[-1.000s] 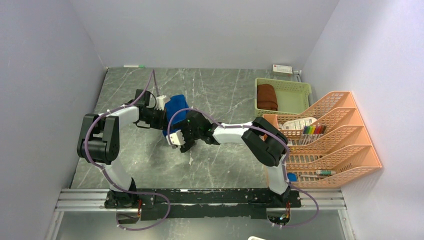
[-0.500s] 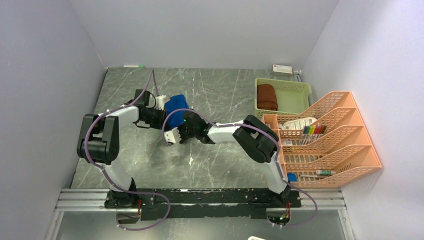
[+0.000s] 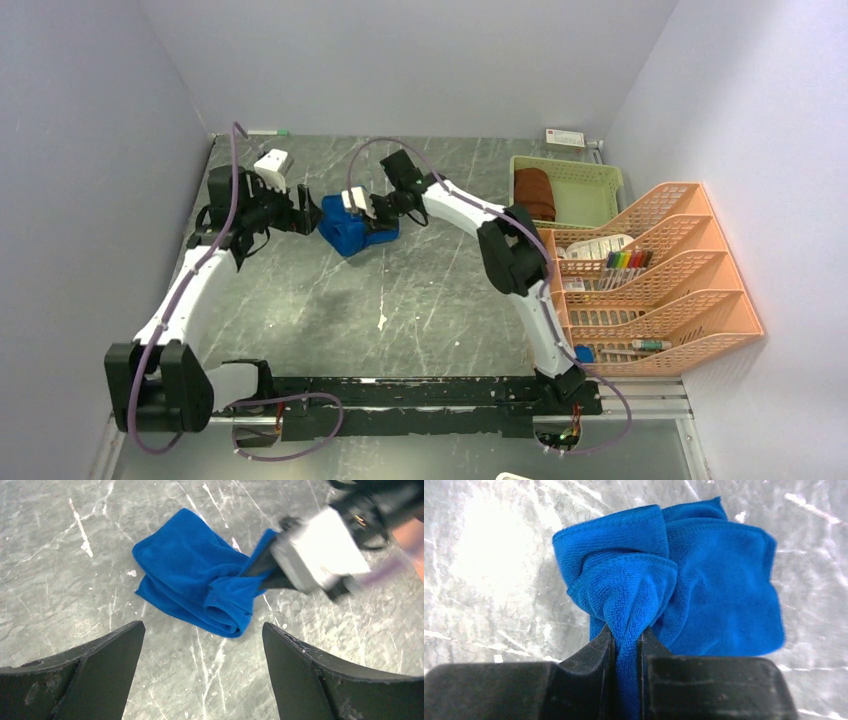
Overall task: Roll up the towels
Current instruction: Roll the towel at the center of the board.
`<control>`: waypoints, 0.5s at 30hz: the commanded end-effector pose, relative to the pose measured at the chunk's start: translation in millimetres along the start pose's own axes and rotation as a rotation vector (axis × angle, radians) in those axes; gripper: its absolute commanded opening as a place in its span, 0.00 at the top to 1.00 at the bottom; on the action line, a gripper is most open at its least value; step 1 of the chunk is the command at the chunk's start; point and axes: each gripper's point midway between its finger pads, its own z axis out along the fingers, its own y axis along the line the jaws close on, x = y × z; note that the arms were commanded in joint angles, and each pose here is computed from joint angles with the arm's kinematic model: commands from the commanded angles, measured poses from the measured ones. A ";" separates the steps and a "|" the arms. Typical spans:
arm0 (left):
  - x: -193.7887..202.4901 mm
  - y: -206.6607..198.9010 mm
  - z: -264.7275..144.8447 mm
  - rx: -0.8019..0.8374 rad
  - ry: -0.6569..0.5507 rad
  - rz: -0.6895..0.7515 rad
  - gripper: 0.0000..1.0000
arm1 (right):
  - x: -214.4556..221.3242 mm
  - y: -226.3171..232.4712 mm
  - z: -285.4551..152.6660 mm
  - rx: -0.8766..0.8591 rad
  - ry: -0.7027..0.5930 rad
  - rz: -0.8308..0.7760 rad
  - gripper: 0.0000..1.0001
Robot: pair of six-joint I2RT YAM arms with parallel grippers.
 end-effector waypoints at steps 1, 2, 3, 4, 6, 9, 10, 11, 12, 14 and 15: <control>17.7 -24.3 0.6 0.100 -0.023 0.083 0.01 | 9.1 49.2 16.4 -0.292 -0.010 0.313 1.00; 24.0 -31.9 2.7 0.129 -0.007 0.115 0.01 | 11.8 48.0 20.7 -0.315 0.002 0.347 1.00; 30.2 -38.8 5.5 0.152 0.017 0.144 0.01 | 12.6 49.0 21.7 -0.339 0.012 0.372 1.00; 34.0 -45.9 8.4 0.174 0.036 0.181 0.01 | 13.8 49.4 23.1 -0.353 0.020 0.395 1.00; 38.4 -57.4 13.5 0.215 0.062 0.230 0.01 | 14.6 51.5 25.3 -0.365 0.015 0.440 1.00; 43.4 -63.5 21.4 0.255 0.081 0.254 0.02 | 8.5 61.0 21.4 -0.393 -0.029 0.499 1.00; 45.1 -62.8 24.4 0.257 0.084 0.260 0.03 | 5.3 62.0 18.7 -0.399 -0.041 0.521 1.00; 47.4 -62.1 27.4 0.260 0.090 0.259 0.03 | 4.0 63.8 17.4 -0.407 -0.044 0.543 1.00; 50.1 -61.8 30.0 0.266 0.099 0.264 0.04 | 4.9 64.6 16.1 -0.413 -0.040 0.565 1.00; 55.4 -62.1 35.7 0.277 0.115 0.269 0.04 | 9.6 66.8 16.0 -0.419 -0.016 0.600 1.00; 56.9 -60.9 38.5 0.273 0.121 0.272 0.04 | 12.1 68.2 16.5 -0.421 -0.006 0.610 1.00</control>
